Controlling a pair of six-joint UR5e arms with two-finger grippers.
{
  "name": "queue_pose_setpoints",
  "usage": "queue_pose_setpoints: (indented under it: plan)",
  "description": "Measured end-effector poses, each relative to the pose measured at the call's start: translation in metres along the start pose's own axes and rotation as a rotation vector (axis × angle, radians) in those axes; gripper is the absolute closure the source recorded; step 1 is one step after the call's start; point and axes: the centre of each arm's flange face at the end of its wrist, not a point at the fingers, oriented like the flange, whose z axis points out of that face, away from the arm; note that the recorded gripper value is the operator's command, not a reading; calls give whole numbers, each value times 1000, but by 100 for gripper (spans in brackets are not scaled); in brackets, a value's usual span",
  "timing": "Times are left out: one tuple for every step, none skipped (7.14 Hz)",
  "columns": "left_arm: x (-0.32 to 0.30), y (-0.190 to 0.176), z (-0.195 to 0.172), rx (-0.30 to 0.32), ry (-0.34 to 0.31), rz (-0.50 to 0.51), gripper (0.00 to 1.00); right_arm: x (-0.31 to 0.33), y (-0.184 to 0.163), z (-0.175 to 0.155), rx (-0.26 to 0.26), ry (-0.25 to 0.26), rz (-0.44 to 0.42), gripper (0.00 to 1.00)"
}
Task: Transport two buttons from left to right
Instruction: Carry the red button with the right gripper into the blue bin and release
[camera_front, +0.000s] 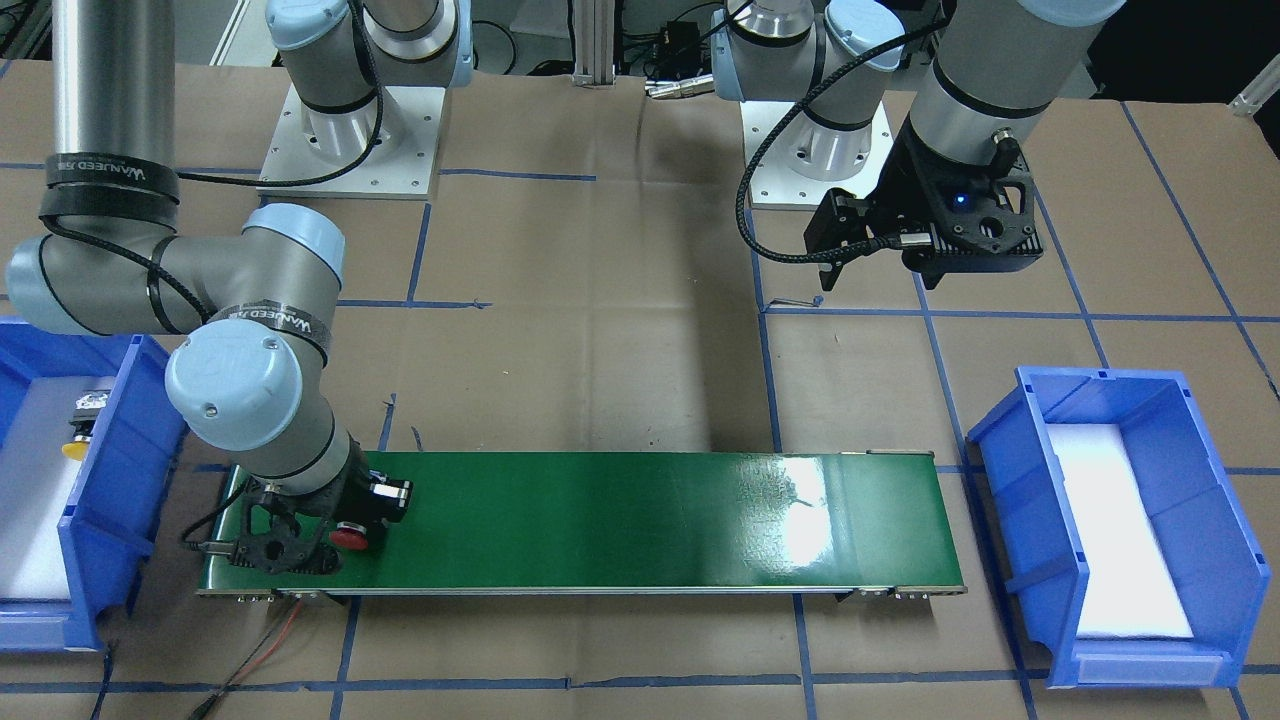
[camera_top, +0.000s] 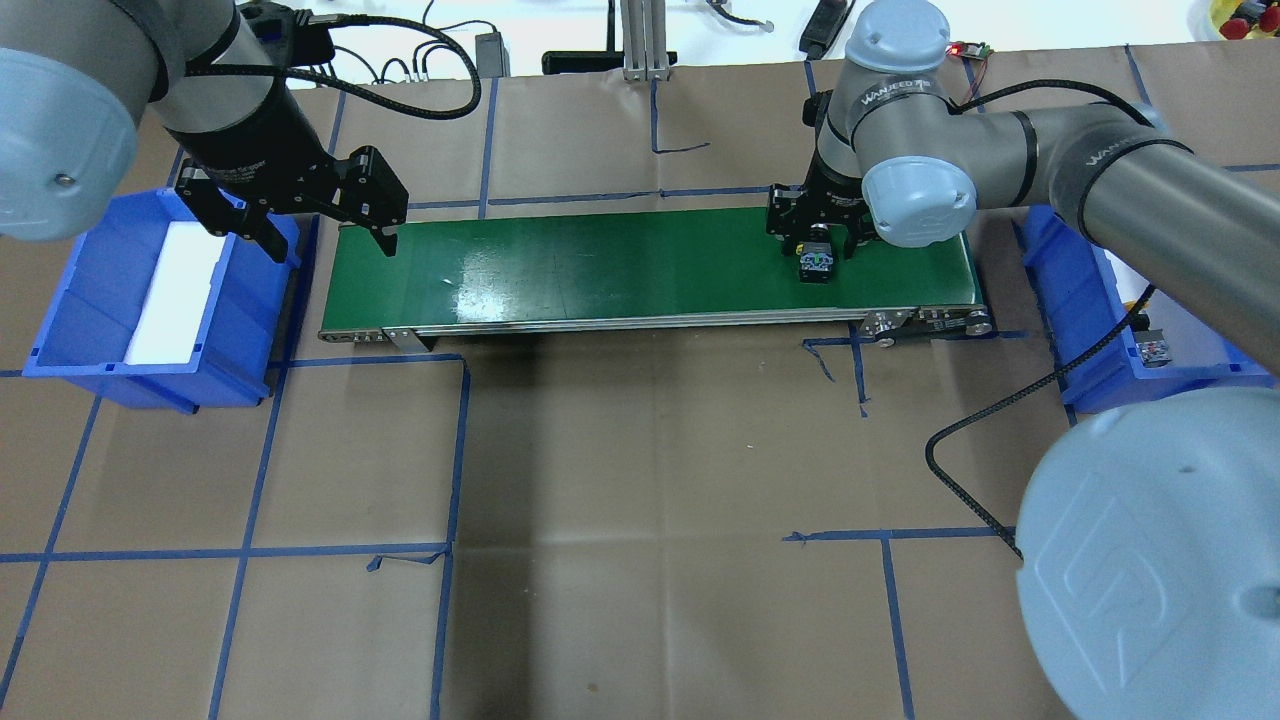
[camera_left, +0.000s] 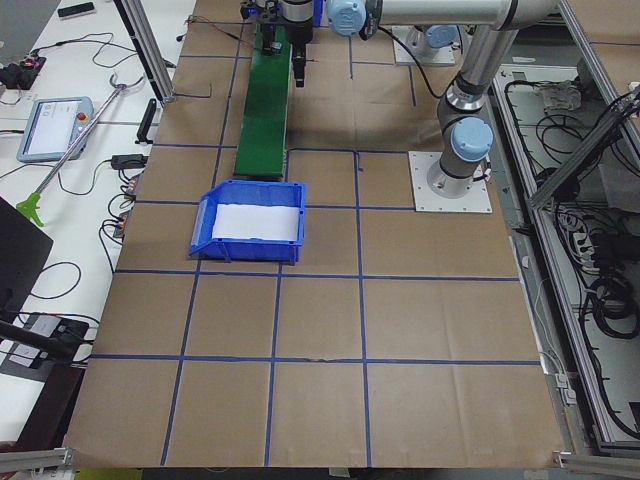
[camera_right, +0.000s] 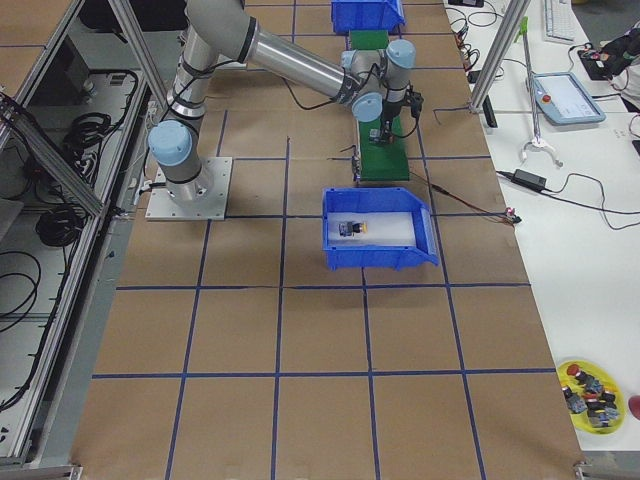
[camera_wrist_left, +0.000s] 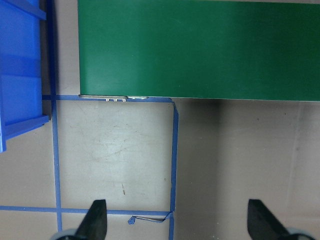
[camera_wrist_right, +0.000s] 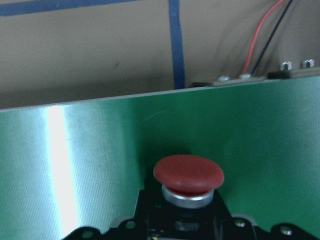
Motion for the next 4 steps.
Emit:
queue_pose_setpoints:
  plan:
    - [0,0,0,0,0,0,0,20,0,-21,13,16,-13,96]
    - [0,0,0,1,0,0,0,50,-1,-51,26,26,-10,96]
    - [0,0,0,0,0,0,0,91,-4,-86,39,32,-22,96]
    - [0,0,0,0,0,0,0,138,-11,-121,54,38,-61,96]
